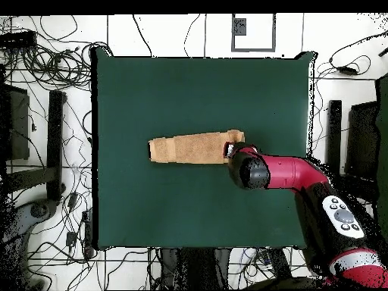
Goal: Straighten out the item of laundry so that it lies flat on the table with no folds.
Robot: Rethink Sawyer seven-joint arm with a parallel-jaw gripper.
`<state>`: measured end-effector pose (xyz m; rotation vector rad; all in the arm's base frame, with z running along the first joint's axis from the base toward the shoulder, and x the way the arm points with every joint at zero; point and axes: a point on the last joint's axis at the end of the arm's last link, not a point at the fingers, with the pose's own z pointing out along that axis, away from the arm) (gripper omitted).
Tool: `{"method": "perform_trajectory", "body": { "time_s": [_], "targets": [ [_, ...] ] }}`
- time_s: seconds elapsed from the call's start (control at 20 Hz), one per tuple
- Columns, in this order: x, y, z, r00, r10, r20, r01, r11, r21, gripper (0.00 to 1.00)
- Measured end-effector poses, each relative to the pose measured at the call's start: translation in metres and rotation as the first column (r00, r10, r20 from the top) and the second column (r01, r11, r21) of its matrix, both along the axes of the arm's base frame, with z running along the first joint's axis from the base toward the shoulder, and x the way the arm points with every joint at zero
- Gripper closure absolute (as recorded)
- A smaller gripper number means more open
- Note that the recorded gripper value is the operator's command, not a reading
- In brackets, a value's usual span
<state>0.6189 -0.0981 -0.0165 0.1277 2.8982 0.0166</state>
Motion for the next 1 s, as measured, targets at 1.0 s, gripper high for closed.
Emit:
{"method": "perform_trajectory", "body": {
  "time_s": [1.0],
  "targets": [
    [-0.009,-0.005,0.093,0.999,0.031,0.028,-0.029,0.996,-0.085,1.0]
  ]
}}
